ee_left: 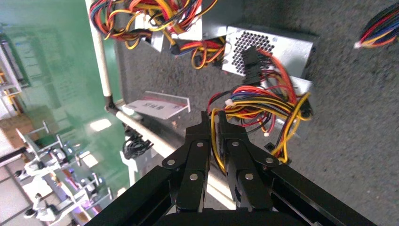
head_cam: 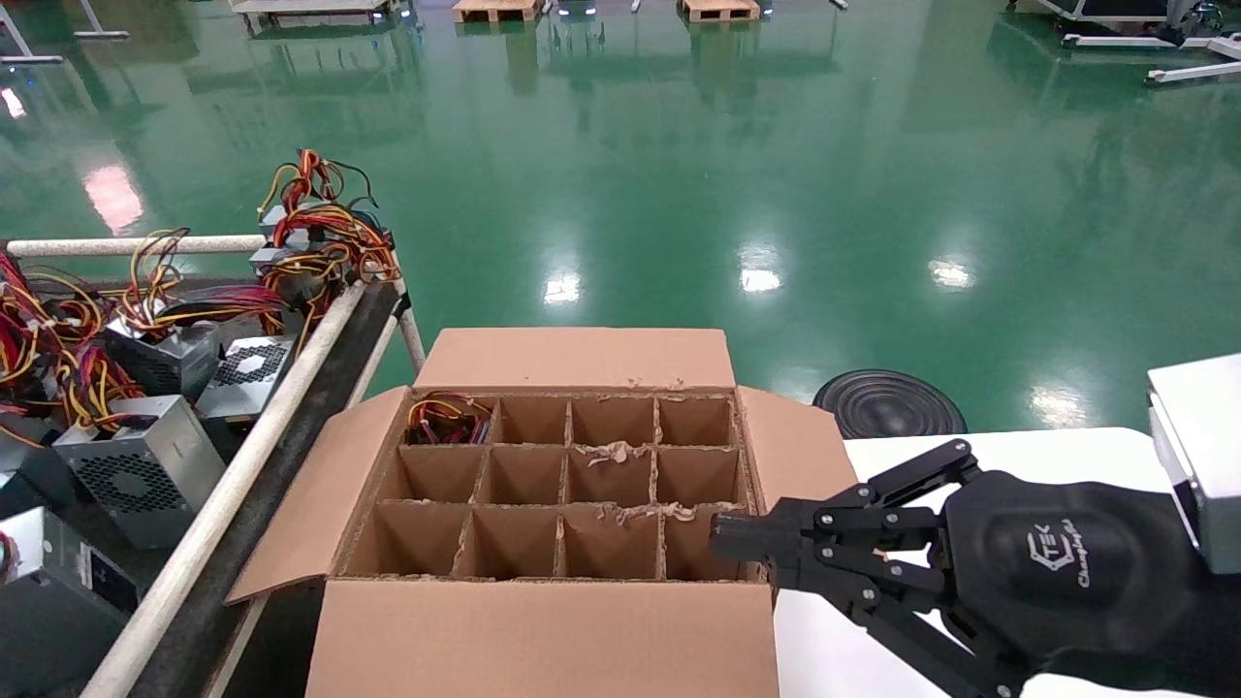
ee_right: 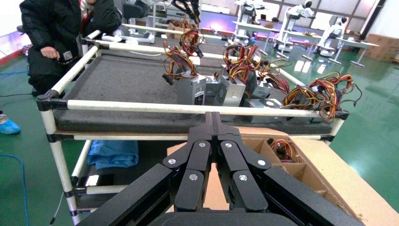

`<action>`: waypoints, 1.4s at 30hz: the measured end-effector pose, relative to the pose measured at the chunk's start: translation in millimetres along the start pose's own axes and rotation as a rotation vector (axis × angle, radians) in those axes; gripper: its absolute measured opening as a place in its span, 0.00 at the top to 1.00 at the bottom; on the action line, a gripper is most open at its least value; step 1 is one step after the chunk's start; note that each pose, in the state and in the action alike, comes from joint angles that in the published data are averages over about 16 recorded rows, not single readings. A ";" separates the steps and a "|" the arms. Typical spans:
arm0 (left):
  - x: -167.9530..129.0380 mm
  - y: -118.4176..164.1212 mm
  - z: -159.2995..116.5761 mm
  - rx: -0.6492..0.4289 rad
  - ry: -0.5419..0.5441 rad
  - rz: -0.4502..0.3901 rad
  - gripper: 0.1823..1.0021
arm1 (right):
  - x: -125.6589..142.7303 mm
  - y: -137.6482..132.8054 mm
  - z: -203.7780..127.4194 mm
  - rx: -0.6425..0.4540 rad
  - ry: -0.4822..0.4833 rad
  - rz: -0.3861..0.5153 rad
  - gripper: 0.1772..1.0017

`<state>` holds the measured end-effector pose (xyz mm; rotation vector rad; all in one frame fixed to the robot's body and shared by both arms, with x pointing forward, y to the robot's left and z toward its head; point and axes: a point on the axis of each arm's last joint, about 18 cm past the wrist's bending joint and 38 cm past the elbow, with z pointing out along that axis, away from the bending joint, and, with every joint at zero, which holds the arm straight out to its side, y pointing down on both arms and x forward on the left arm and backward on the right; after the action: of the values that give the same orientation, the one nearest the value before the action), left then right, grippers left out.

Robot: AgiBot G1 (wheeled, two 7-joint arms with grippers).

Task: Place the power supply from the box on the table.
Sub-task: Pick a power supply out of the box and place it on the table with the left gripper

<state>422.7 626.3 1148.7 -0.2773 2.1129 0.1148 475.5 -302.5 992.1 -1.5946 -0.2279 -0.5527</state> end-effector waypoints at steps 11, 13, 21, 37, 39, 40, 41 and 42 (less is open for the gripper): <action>11.3 3.4 4.7 0.032 0.011 -0.040 0.98 | 0.0 0.0 0.0 0.000 0.000 0.000 0.98; 12.6 5.4 4.6 0.032 0.009 -0.049 0.98 | 0.0 0.0 0.0 0.000 0.000 0.000 0.98; 17.7 21.3 1.1 0.006 -0.013 -0.094 0.98 | 0.0 0.0 0.0 0.000 0.000 0.000 0.98; 35.2 65.1 -13.5 -0.083 -0.060 -0.208 0.98 | 0.0 0.0 0.0 0.000 0.000 0.000 0.98; 38.2 68.8 -14.4 -0.087 -0.061 -0.221 0.98 | 0.0 0.0 0.0 0.000 0.000 0.000 0.98; 39.9 70.5 -14.7 -0.089 -0.061 -0.227 0.98 | 0.0 0.0 0.0 0.000 0.000 0.000 0.98; 41.6 72.2 -14.9 -0.090 -0.061 -0.234 0.98 | 0.0 0.0 0.0 0.000 0.000 0.000 0.98; 43.3 73.8 -15.0 -0.091 -0.061 -0.241 0.98 | 0.0 0.0 0.0 0.000 0.000 0.000 0.98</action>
<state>370.4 688.4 1117.8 -0.5724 2.0007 0.0757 475.5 -302.5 992.1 -1.5946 -0.2279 -0.5527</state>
